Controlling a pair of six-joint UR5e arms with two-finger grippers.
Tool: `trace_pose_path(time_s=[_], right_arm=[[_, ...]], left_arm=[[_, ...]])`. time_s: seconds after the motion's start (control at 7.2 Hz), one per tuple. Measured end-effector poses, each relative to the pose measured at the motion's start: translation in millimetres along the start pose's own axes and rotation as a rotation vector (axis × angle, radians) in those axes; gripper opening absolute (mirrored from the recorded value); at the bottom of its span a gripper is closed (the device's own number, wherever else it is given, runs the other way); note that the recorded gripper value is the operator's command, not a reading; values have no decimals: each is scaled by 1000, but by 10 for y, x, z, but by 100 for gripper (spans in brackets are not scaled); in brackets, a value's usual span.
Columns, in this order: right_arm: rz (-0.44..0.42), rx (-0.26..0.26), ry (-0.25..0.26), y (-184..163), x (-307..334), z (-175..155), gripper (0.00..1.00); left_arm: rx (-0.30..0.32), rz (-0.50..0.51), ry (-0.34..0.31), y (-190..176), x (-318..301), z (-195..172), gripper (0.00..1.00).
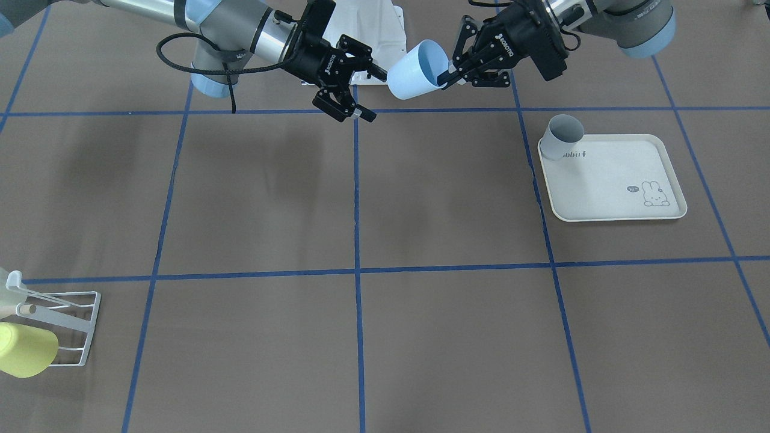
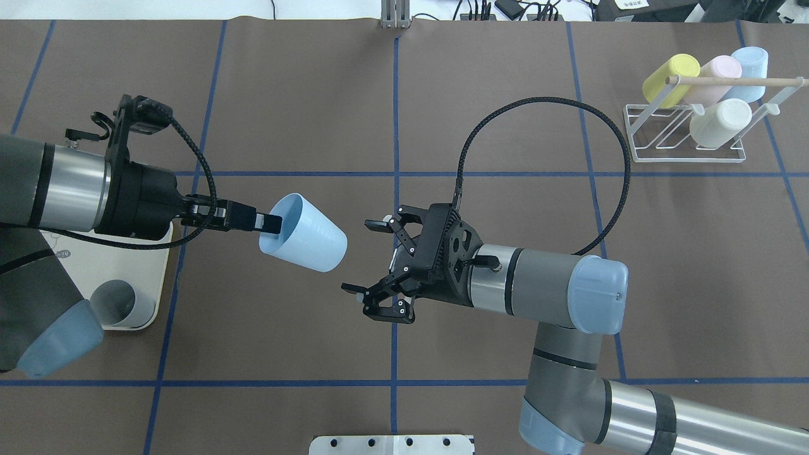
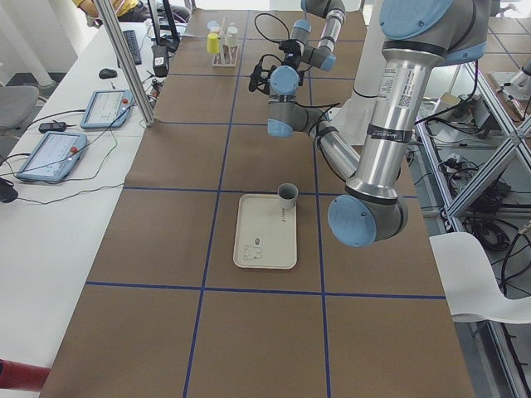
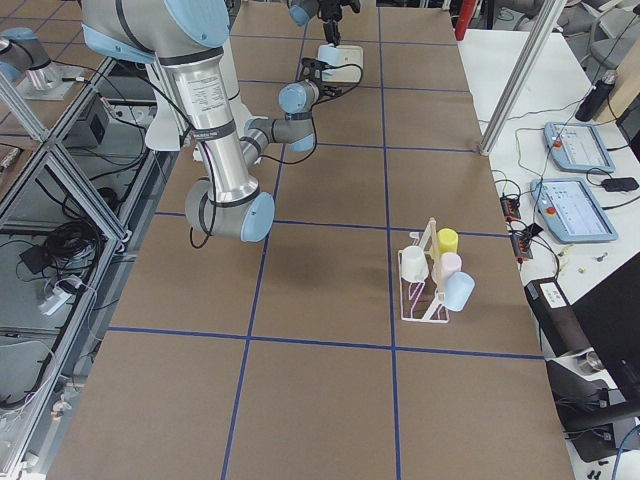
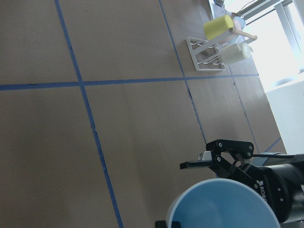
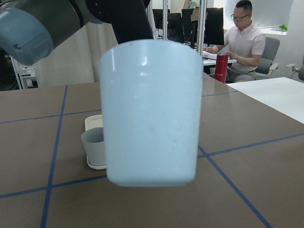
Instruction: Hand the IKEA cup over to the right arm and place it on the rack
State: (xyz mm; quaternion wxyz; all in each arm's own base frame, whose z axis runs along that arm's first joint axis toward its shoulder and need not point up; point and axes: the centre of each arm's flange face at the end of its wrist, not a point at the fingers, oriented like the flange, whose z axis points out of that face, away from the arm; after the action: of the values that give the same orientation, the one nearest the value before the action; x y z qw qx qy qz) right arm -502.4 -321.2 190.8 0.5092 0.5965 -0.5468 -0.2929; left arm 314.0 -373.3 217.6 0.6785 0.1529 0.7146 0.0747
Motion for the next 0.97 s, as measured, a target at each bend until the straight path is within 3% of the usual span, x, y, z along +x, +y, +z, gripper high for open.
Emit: trace_pose_path(time_s=[0.97], right_arm=[[-36, 20, -7, -104, -37, 8, 99]], left_arm=[[-15, 0, 9, 64, 38, 105, 0]])
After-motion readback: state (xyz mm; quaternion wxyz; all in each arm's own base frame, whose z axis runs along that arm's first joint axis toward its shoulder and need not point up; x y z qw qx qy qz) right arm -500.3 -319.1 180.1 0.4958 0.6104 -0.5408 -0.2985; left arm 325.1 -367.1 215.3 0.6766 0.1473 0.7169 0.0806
